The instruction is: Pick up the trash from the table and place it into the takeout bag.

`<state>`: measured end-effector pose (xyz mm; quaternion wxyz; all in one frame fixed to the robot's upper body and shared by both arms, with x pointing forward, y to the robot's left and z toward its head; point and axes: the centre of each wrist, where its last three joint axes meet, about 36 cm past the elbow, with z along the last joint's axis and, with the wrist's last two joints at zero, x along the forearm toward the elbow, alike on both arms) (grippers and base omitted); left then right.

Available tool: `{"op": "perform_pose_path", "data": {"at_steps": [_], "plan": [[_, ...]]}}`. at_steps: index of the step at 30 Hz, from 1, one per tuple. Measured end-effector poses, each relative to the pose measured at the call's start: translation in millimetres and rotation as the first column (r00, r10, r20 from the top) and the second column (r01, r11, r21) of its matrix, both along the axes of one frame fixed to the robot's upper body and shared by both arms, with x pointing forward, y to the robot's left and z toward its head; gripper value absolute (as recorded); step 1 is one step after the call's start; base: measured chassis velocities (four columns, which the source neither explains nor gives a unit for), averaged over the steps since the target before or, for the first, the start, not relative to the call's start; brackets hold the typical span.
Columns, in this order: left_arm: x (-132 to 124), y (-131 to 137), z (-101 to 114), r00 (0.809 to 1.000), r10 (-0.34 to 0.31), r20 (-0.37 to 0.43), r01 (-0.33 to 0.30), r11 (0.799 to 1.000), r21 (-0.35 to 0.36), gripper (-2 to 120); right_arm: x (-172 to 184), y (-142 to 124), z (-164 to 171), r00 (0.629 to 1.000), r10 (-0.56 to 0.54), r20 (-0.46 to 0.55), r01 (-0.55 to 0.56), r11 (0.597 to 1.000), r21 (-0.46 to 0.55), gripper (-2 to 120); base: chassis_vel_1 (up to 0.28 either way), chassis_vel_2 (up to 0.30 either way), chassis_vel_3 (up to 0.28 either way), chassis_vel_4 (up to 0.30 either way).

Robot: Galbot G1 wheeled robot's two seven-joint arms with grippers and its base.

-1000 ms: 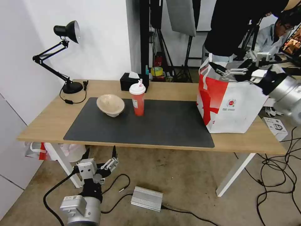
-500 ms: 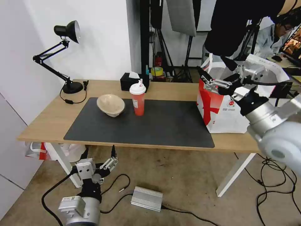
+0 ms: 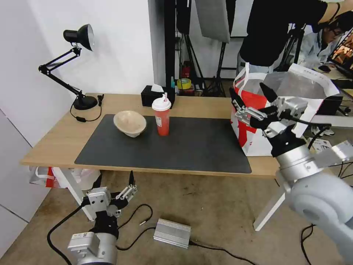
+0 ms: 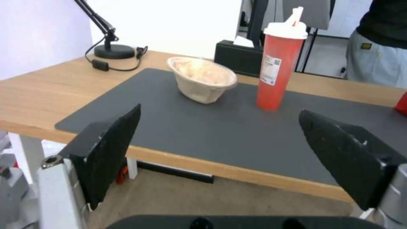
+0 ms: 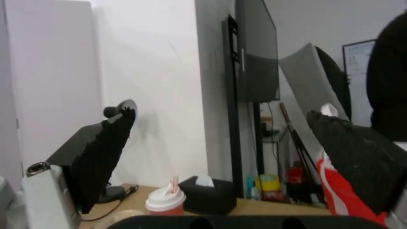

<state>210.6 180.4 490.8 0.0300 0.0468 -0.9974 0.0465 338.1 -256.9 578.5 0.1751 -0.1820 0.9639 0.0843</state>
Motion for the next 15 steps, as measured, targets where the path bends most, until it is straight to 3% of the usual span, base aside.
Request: {"op": "perform_pose_path", "data": {"at_steps": [15], "plan": [[1,1,2,1.0,-0.001,0.006,0.001,1.0,0.0,100,-41,12,-22,0.989,-0.13,-0.071,0.132,0.991,0.014,100,0.0,0.0,0.0,0.0]]}}
